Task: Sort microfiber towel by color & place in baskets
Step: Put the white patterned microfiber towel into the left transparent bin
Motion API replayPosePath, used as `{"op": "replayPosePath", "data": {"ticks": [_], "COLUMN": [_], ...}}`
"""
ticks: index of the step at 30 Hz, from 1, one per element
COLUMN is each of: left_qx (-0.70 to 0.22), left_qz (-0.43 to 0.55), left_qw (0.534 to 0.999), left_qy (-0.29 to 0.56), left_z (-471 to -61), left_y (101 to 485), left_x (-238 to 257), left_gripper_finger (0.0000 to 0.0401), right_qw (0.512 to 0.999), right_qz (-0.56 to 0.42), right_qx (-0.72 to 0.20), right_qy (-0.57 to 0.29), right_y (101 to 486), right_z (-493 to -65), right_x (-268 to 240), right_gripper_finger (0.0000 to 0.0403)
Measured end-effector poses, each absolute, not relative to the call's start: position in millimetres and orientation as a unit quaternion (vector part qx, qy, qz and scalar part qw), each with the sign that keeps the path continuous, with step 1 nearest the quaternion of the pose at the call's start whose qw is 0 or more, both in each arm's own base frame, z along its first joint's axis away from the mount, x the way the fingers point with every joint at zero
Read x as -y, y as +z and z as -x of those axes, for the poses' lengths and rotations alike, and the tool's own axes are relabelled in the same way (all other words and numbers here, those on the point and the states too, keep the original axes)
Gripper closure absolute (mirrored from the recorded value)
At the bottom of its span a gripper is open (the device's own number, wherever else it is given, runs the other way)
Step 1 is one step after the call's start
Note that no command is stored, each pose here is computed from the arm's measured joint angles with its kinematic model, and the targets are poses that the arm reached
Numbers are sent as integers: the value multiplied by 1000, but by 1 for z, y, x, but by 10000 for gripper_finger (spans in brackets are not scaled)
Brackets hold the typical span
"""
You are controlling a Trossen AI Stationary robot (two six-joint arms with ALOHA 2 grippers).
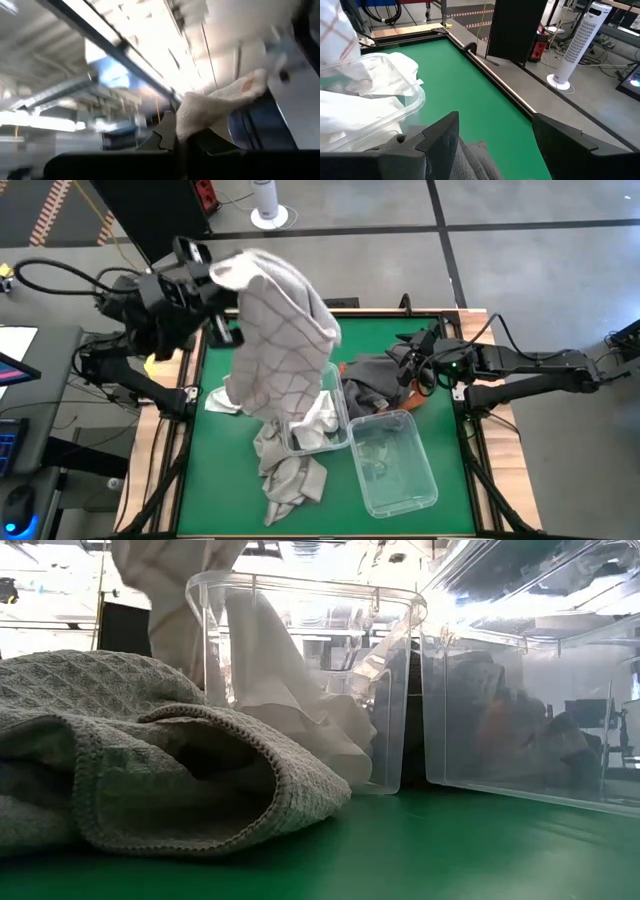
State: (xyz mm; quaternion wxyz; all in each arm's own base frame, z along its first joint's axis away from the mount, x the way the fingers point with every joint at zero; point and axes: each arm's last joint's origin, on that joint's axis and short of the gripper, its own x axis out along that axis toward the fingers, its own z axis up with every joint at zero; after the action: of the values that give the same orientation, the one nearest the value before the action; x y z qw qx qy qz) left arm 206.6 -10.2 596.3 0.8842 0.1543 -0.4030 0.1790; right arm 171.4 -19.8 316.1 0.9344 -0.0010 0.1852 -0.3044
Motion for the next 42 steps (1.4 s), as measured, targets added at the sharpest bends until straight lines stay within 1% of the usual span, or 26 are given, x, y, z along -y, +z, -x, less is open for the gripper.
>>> {"op": "replayPosePath", "data": {"ticks": [5, 12, 16, 19, 23, 25, 30, 34, 36, 39, 42], "left_qx": [465, 535, 570, 547, 492, 509, 510, 529, 530, 495, 458], "left_qz": [-146, -143, -148, -154, -136, -122, -105, -97, -96, -94, -88], "left_qw": [864, 826, 802, 816, 850, 840, 840, 834, 836, 858, 877], "left_qy": [127, 107, 105, 109, 129, 143, 154, 123, 104, 99, 111], "left_z": [-197, -199, -199, -206, -217, -213, -204, -201, -205, -214, -229], "left_y": [613, 625, 638, 650, 662, 660, 662, 664, 663, 659, 651], "left_x": [3, 2, 3, -2, -14, -20, -32, -32, -30, -30, -35], "left_gripper_finger": [394, 394, 394, 394, 396, 397, 398, 393, 392, 392, 391], "right_qw": [934, 933, 933, 932, 931, 931, 927, 923, 922, 933, 959], "right_qz": [1, 3, 0, 0, 2, 3, 3, 1, 3, 1, 7], "right_qx": [-186, -190, -190, -193, -198, -201, -209, -211, -212, -187, -131], "right_qy": [-304, -305, -305, -305, -306, -306, -313, -321, -323, -308, -252], "right_y": [316, 315, 314, 313, 312, 310, 308, 307, 307, 312, 316], "right_z": [-171, -173, -174, -176, -177, -179, -182, -183, -183, -186, -196], "right_x": [20, 20, 20, 20, 20, 20, 23, 26, 28, 25, 16], "right_gripper_finger": [120, 120, 120, 120, 120, 120, 120, 120, 120, 120, 120]}}
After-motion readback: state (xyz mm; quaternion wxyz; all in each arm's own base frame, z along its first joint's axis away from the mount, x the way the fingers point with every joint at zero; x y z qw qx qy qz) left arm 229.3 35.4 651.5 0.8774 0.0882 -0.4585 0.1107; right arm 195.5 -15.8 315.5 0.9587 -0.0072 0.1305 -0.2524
